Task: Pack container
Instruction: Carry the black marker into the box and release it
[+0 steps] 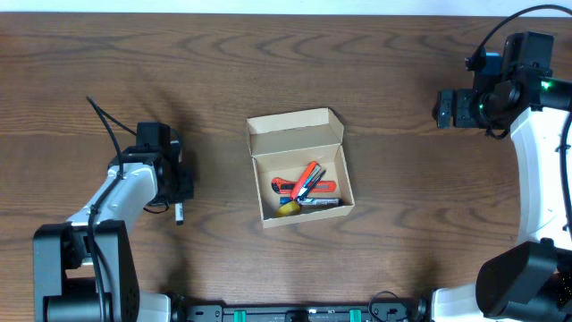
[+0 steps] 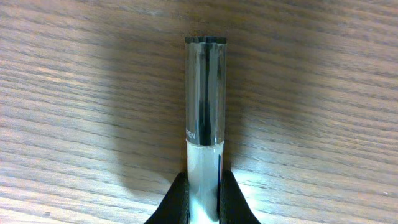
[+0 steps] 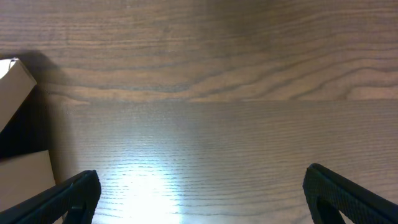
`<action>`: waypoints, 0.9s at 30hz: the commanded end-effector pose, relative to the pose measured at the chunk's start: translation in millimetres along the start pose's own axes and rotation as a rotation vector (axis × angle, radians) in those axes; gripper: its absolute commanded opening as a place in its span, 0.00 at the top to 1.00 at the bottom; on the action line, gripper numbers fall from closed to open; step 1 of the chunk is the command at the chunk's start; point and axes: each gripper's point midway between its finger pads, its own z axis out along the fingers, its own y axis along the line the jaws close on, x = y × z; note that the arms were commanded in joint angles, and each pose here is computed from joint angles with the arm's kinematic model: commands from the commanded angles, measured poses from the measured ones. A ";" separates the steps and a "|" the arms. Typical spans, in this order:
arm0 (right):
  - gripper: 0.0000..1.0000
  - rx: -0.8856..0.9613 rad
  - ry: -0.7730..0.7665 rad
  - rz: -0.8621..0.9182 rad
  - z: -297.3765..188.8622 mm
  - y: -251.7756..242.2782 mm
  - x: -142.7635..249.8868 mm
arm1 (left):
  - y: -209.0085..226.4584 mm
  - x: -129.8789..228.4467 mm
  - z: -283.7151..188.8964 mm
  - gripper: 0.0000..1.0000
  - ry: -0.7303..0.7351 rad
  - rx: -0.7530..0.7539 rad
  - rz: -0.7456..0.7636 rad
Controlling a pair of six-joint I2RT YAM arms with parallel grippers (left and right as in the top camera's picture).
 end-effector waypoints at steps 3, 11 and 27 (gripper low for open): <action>0.01 -0.004 -0.017 -0.012 -5.0 0.2 -3.3 | -31.2 16.4 -2.6 0.94 0.103 0.181 0.002; 0.01 -0.003 -0.020 -0.019 -5.1 0.0 -4.0 | -76.9 -54.6 -116.2 0.94 -0.121 0.242 0.318; 0.01 0.005 -0.019 -0.030 -5.2 -1.6 -3.9 | -266.6 6.9 -213.6 0.94 -0.415 0.240 1.653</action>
